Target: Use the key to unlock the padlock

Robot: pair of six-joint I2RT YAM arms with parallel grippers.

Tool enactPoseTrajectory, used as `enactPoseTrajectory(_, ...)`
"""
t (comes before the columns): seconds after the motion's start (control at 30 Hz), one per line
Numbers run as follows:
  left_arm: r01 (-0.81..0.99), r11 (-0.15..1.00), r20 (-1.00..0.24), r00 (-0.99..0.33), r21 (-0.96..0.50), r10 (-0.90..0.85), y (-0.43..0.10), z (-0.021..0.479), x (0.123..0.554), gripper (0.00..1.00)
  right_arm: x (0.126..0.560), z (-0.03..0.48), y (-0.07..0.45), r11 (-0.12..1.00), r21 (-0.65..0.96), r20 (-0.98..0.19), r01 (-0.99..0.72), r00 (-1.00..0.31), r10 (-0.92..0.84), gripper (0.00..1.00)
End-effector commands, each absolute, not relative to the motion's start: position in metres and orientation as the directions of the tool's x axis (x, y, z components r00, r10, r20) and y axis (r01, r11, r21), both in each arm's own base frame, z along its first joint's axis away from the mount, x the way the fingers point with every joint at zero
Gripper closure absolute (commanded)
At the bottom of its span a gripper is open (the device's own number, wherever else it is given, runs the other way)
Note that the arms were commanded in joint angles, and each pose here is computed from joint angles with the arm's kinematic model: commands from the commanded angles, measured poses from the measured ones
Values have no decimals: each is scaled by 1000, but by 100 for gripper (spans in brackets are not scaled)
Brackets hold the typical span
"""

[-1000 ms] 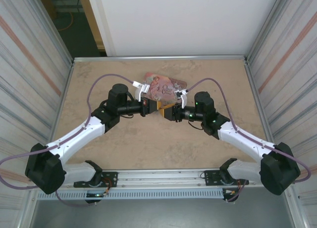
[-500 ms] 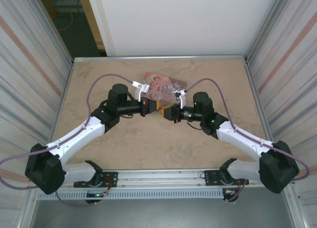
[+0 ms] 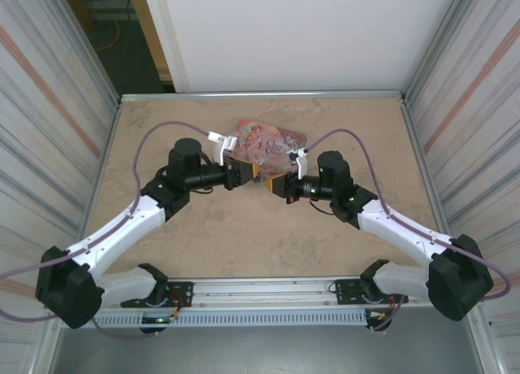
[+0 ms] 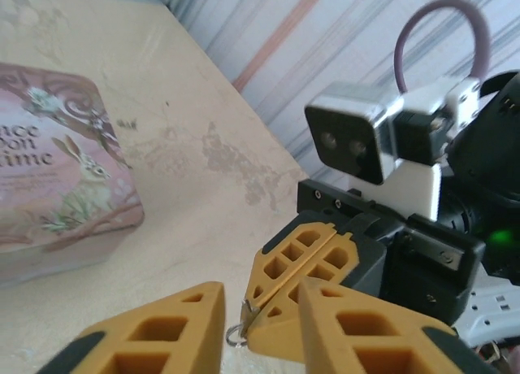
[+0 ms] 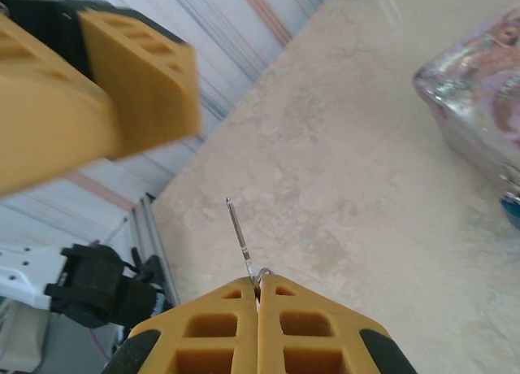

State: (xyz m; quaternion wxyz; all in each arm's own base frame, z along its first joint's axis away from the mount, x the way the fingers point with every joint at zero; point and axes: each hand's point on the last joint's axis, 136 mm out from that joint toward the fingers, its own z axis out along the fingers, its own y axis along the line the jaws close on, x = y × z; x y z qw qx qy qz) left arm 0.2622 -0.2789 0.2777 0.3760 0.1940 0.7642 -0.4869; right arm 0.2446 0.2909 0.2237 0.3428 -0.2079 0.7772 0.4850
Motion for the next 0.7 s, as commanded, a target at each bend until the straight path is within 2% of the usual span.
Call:
enactPoseTrajectory(0.0, 645, 507, -789, -601, -571, -124, -258, 284, 267, 59, 254, 224, 278, 534, 546, -756, -645, -654, -18, 100)
enactPoseTrajectory(0.07, 609, 576, -798, -587, -545, -135, -243, 275, 270, 47, 260, 212, 271, 590, 521, -744, -617, -667, -41, 100)
enactPoseTrajectory(0.17, 539, 688, -814, -566, -487, -132, -219, 256, 274, 34, 272, 199, 259, 639, 516, -723, -570, -690, -31, 100)
enactPoseTrajectory(0.43, 365, 829, -818, -547, -425, -178, -171, 206, 271, 7, 306, 189, 245, 628, 596, -685, -500, -725, 73, 100)
enactPoseTrajectory(0.53, 329, 848, -813, -553, -416, -185, -162, 188, 269, 3, 318, 188, 244, 619, 620, -674, -482, -731, 106, 100)
enactPoseTrajectory(0.67, 305, 856, -792, -584, -417, -177, -159, 167, 265, 2, 333, 182, 240, 614, 648, -655, -452, -742, 145, 100)
